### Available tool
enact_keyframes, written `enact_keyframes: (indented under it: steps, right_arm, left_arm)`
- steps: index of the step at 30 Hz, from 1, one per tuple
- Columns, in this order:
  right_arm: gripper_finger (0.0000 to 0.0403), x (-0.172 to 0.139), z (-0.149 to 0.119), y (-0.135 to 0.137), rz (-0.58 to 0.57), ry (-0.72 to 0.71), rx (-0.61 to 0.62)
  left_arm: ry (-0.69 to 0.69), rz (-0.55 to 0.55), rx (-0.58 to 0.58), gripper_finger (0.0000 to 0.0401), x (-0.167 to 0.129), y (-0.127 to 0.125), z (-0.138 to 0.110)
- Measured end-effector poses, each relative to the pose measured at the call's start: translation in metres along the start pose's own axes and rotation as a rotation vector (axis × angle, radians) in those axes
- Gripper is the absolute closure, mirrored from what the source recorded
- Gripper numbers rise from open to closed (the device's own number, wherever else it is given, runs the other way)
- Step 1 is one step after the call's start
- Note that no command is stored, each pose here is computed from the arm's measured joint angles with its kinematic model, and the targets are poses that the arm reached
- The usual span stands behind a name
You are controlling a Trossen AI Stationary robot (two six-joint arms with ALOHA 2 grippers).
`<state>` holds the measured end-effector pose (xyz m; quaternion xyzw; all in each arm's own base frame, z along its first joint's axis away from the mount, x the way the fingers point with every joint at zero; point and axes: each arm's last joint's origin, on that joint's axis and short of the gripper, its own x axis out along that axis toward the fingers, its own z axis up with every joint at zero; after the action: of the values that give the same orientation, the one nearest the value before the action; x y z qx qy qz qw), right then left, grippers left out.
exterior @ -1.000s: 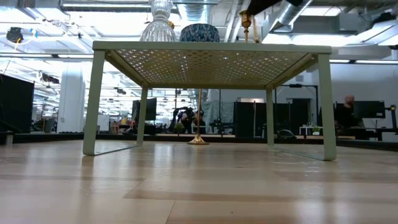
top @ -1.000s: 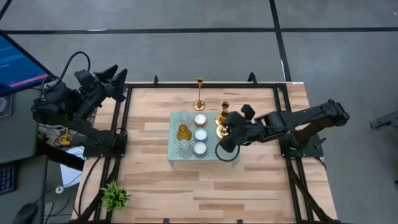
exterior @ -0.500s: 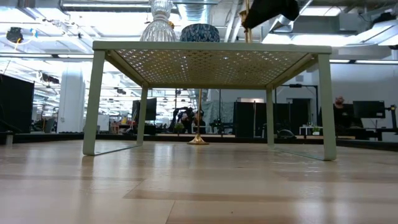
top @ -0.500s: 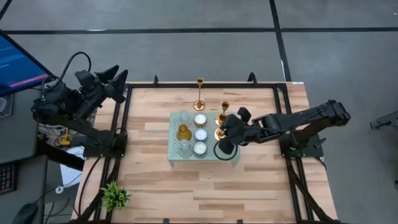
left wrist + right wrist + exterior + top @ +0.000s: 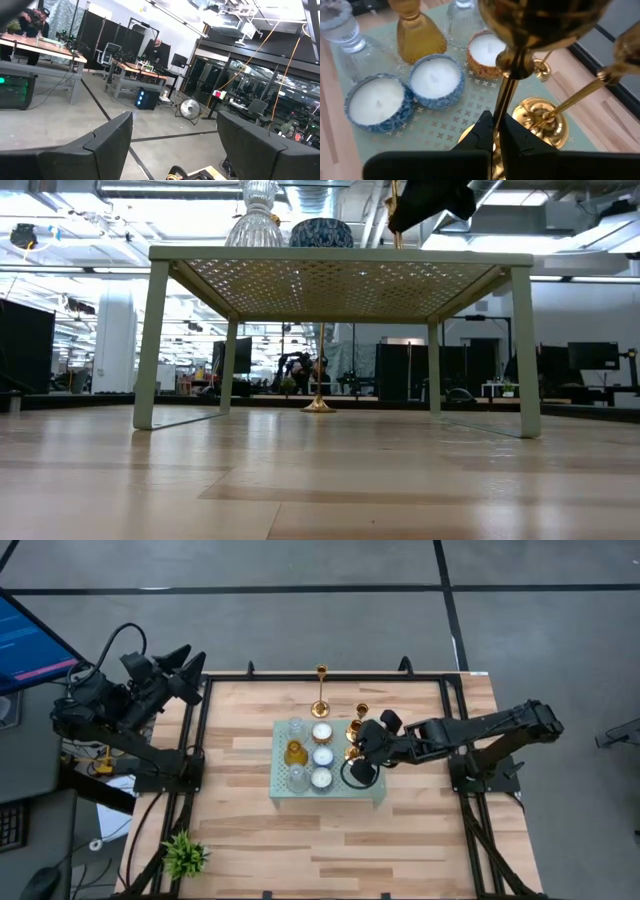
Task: Pick & Place candle stick holders
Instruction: Align the right gold candle holder with the other blue scented candle on the shelf, then align the gold candle holder with the other blue scented candle on the shelf
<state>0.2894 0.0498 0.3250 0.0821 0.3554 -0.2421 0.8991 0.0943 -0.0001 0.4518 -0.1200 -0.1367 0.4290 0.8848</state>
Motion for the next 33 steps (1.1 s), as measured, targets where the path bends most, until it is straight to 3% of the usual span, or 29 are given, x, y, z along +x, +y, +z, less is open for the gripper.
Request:
enact_keyframes:
  steps: [10,33]
  right_arm:
    - [0.0389,0.0027,0.001,-0.0006,0.001,0.004,0.006]
    - [0.0277,-0.0001,-0.0004,-0.002,0.01,0.022,0.002]
  left_arm:
    - [0.0,0.0,0.002,0.0112,0.0,-0.0001,-0.0001]
    - [0.001,0.0,0.004,0.0112,0.0001,-0.0001,-0.0003]
